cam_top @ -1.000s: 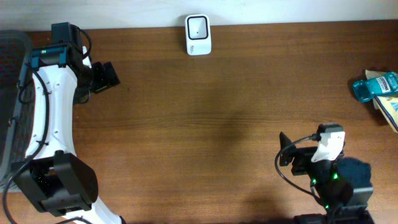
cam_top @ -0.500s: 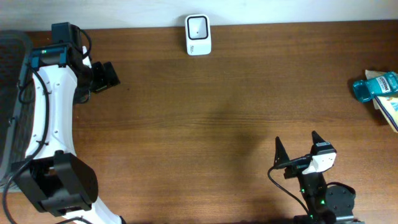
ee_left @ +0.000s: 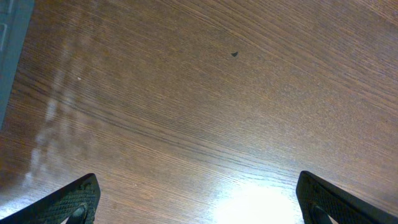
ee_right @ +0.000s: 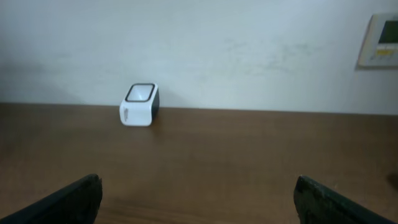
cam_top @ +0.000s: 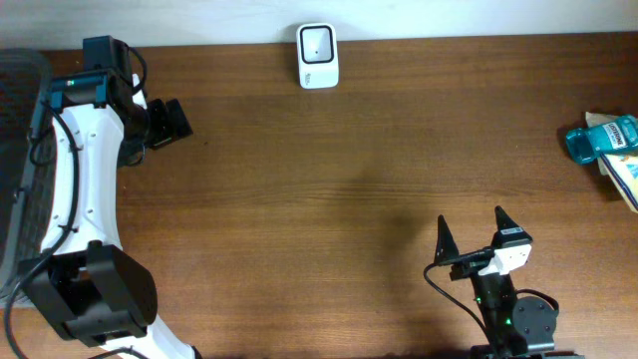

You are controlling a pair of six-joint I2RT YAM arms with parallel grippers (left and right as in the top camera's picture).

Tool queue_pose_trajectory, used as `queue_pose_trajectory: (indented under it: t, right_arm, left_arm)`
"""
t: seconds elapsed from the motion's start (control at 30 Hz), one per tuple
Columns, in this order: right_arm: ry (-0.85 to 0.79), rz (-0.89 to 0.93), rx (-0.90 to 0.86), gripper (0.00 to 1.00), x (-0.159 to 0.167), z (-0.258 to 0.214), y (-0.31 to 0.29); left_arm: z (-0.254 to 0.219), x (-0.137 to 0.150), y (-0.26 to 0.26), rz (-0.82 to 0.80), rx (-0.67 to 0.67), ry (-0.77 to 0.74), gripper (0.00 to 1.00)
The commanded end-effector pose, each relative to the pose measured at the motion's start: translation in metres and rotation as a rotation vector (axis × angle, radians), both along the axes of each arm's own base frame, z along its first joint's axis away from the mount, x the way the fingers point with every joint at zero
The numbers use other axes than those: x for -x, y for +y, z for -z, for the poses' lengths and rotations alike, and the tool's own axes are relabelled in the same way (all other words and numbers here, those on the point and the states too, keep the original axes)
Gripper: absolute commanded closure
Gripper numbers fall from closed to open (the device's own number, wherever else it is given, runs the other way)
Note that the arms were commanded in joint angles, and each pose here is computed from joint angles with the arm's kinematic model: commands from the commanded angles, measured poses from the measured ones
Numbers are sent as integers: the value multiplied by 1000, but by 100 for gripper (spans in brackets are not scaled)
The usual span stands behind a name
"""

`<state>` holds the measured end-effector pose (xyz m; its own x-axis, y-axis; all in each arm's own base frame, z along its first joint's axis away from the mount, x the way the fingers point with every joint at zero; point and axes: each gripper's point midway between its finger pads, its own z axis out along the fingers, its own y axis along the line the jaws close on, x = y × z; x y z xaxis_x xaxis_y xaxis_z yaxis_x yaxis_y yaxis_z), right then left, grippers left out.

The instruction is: Scan the item barcode

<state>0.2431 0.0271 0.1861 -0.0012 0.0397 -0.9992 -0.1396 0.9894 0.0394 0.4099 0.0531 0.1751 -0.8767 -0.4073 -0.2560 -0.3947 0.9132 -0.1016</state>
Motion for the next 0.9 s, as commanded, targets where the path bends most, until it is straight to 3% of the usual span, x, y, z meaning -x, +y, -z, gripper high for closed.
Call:
queue_pose_trajectory:
  t: [0.0,0.87]
  right_arm:
    - [45,9,12,2,-2,21,-2]
    - [76,54,14,2,-2,29,-10]
  left_arm:
    - [-3,-1,0,-7,7,-10,1]
    - [-3,-1,0,-7,7,-10,1]
